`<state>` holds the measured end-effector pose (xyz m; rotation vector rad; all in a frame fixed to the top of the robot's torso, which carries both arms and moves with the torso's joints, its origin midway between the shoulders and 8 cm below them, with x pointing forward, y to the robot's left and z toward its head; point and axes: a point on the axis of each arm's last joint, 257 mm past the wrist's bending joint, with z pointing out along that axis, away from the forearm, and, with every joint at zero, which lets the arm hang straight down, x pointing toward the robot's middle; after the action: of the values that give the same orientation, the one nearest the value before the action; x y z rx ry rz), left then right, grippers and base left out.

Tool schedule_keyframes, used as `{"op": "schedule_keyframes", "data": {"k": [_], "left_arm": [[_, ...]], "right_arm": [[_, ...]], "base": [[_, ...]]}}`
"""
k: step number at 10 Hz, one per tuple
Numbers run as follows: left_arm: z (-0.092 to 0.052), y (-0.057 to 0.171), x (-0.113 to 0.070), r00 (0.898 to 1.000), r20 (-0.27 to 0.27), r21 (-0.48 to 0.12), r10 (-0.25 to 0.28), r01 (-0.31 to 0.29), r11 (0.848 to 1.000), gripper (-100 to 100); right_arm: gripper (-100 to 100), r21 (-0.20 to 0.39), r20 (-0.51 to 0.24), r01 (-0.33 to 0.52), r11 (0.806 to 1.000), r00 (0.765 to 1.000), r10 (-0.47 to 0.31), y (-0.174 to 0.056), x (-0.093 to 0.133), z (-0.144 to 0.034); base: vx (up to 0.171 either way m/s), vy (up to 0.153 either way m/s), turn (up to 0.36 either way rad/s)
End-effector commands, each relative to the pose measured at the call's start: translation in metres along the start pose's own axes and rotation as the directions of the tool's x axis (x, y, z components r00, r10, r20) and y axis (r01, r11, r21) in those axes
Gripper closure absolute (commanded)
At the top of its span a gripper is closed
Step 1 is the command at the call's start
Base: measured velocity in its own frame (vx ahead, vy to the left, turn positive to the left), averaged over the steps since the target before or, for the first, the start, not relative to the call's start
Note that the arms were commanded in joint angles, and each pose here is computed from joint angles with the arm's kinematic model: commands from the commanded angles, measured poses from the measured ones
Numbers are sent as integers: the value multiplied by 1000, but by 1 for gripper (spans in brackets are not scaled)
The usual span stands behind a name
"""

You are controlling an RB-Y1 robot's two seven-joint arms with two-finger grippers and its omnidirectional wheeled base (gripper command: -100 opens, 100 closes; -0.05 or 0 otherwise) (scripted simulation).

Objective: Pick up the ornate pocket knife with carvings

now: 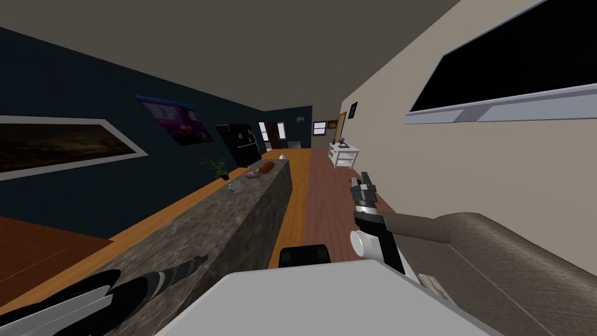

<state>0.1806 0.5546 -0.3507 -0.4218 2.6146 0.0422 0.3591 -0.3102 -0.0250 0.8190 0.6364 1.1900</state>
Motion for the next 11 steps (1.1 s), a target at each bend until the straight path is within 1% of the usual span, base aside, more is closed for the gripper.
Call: {"op": "schedule_keyframes", "data": {"k": [1, 4, 5, 6, 9, 10, 11], "left_arm": [[0, 0, 0, 1000, 0, 0, 0, 0, 1000, 100], [0, 0, 0, 1000, 0, 1, 0, 0, 1000, 100], [0, 0, 0, 1000, 0, 1, 0, 0, 1000, 0], [-2, -6, -12, 1000, 1, 7, 12, -12, 1000, 100], [-4, -18, -28, 999, -1, 19, 34, -34, 999, 100], [-4, -15, -25, 1000, -1, 15, 30, -29, 999, 100], [-4, -16, -26, 1000, -1, 16, 29, -29, 999, 0]], "right_arm": [[0, 0, 0, 0, 1000, 1000, 0, 0, 0, 0], [0, 0, 0, 0, 1000, 1000, 0, 0, 0, 0], [0, 0, 0, 0, 1000, 1000, 0, 0, 0, 0], [0, 0, 0, 0, 1000, 1000, 0, 0, 0, 0], [0, 0, 0, 0, 1000, 1000, 0, 0, 0, 0], [0, 0, 0, 0, 1000, 1000, 0, 0, 0, 0], [0, 0, 0, 0, 1000, 1000, 0, 0, 0, 0]], "base": [[0, 0, 0], [0, 0, 0], [0, 0, 0], [-28, -1, 126], [-44, 2, 99], [-19, 3, 12], [0, 0, 0]]}}
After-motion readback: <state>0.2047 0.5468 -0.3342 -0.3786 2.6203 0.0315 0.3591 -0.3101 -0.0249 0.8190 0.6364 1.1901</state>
